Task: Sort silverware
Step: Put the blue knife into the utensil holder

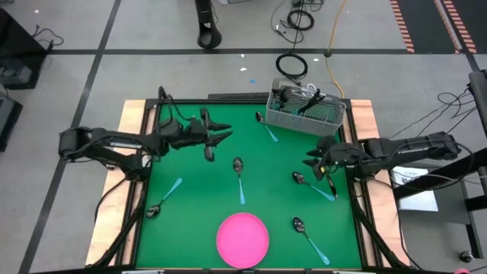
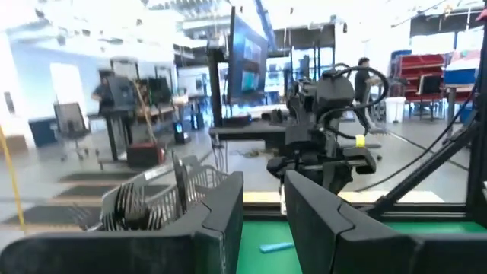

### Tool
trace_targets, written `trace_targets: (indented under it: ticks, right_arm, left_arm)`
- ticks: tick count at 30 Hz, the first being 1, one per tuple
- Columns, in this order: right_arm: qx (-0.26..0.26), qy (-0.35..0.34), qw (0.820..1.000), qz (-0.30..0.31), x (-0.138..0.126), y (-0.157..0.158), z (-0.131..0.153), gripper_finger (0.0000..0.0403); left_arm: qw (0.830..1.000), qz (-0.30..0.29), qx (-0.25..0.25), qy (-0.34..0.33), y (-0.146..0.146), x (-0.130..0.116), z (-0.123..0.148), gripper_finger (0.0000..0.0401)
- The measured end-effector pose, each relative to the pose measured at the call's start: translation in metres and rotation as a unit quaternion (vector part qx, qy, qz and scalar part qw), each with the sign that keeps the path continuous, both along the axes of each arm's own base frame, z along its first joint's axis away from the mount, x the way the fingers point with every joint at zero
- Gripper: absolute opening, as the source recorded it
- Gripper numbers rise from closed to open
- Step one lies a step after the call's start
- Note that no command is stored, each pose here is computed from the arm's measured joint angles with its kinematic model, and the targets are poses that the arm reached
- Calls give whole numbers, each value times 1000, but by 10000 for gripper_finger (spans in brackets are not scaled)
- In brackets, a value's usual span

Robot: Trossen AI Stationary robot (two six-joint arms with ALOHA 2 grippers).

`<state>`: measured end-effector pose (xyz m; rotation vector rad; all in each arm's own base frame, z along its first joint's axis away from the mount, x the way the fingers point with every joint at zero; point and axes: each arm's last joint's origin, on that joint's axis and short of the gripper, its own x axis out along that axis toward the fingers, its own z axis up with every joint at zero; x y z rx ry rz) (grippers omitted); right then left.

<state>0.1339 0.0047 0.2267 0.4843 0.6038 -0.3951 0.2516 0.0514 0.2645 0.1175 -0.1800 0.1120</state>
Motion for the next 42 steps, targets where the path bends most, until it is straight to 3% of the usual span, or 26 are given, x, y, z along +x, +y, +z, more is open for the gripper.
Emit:
trace_targets:
  ticks: [5, 9, 14, 21, 26, 32, 36, 42]
  right_arm:
    - [60, 140, 984, -97, -9, -5, 12, 192]
    - [101, 231, 955, -158, -11, -8, -3, 192]
    - [110, 295, 928, -201, -6, -7, -22, 192]
    - [113, 352, 905, -209, 6, -9, -37, 192]
    - [125, 392, 897, -160, 15, -12, -47, 192]
    - [135, 425, 884, -143, 16, -20, -59, 191]
    - [160, 426, 882, -127, 5, -24, -77, 178]
    - [166, 399, 893, -128, 2, -28, -87, 145]
  left_arm:
    - [1000, 10, 17, -19, 11, 22, -12, 100]
    - [999, -7, 31, 14, 15, 43, -27, 100]
    - [999, -13, 42, 17, 22, 55, -28, 100]
    - [997, -52, 46, 22, 21, 56, -29, 100]
    - [997, -52, 46, 23, 21, 56, -29, 100]
    - [997, -52, 46, 22, 21, 56, -29, 100]
    - [997, -52, 46, 22, 21, 56, -29, 100]
    - [997, -52, 46, 22, 21, 56, -29, 100]
